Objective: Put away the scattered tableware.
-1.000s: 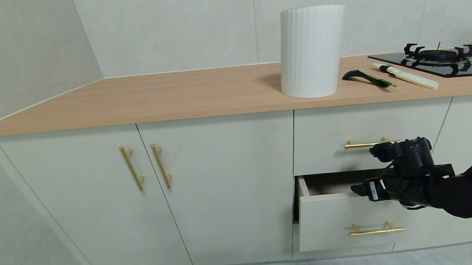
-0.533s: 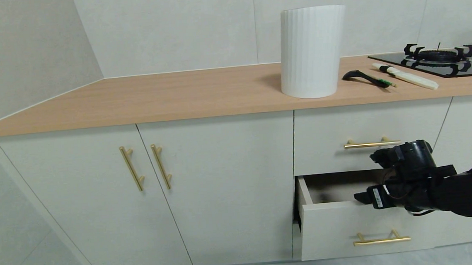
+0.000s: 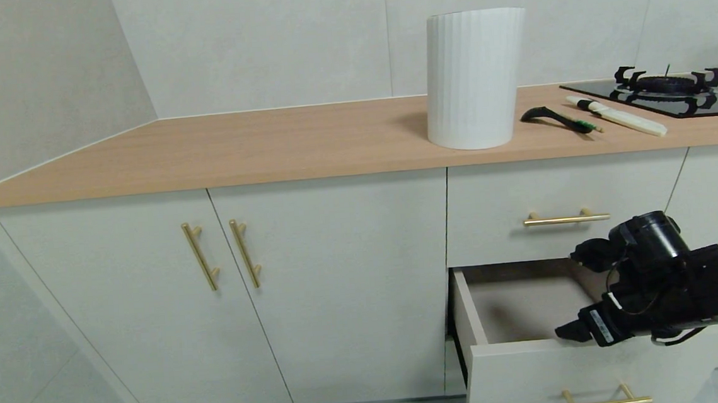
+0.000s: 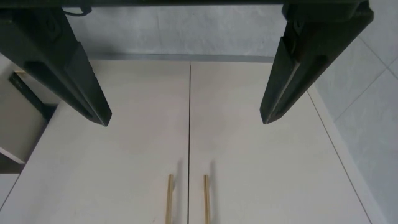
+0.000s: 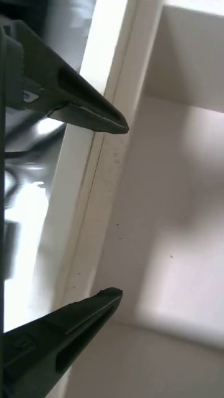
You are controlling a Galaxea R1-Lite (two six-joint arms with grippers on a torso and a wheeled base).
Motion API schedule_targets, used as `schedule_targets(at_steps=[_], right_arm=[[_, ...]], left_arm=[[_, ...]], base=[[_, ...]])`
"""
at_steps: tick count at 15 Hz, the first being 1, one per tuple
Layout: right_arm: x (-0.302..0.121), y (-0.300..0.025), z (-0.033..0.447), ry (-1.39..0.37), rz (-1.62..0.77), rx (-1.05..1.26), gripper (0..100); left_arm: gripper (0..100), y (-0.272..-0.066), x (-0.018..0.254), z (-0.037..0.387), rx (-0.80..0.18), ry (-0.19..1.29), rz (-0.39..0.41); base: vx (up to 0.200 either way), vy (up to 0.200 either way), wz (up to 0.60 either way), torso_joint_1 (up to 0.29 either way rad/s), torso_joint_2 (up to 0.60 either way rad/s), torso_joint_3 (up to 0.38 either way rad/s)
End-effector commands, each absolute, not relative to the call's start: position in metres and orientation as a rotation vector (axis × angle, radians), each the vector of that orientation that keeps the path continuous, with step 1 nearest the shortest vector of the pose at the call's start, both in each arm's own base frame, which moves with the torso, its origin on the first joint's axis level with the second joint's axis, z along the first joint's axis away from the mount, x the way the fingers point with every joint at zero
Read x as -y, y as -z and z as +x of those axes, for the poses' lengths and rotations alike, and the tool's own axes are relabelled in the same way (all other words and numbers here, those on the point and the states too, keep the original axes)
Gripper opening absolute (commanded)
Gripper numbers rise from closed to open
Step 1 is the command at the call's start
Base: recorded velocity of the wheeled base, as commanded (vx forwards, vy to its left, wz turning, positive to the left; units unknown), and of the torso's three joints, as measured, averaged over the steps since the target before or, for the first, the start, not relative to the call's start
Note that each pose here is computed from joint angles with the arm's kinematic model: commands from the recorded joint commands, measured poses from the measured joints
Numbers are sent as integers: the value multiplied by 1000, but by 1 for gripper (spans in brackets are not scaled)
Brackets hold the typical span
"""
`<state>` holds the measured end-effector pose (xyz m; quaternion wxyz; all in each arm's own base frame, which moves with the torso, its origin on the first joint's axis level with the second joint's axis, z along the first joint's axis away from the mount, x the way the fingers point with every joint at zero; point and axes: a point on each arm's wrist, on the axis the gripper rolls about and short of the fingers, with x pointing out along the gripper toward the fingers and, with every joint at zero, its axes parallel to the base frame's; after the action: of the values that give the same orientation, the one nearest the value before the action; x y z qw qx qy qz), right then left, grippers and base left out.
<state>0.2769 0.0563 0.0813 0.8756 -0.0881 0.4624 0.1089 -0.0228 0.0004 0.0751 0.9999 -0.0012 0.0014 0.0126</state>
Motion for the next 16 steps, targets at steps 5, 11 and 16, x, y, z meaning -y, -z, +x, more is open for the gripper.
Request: schedule_targets(at_steps=[5,11,16], right_arm=[[-65,-93,258,-295,-240,-1014,100],[-71,-93,235,-371,-337,-1149,100],[-81,-94,218,-418,-397,-1231,100]], left_arm=[[100,-75,0,-23,-3,-26,-3],[100,-75,0,-23,-3,-26,-3],[100,-75,0,-23,-3,-26,-3]], base=[[0,0,0,0,0,0],[0,0,0,0,0,0],[0,0,0,0,0,0]])
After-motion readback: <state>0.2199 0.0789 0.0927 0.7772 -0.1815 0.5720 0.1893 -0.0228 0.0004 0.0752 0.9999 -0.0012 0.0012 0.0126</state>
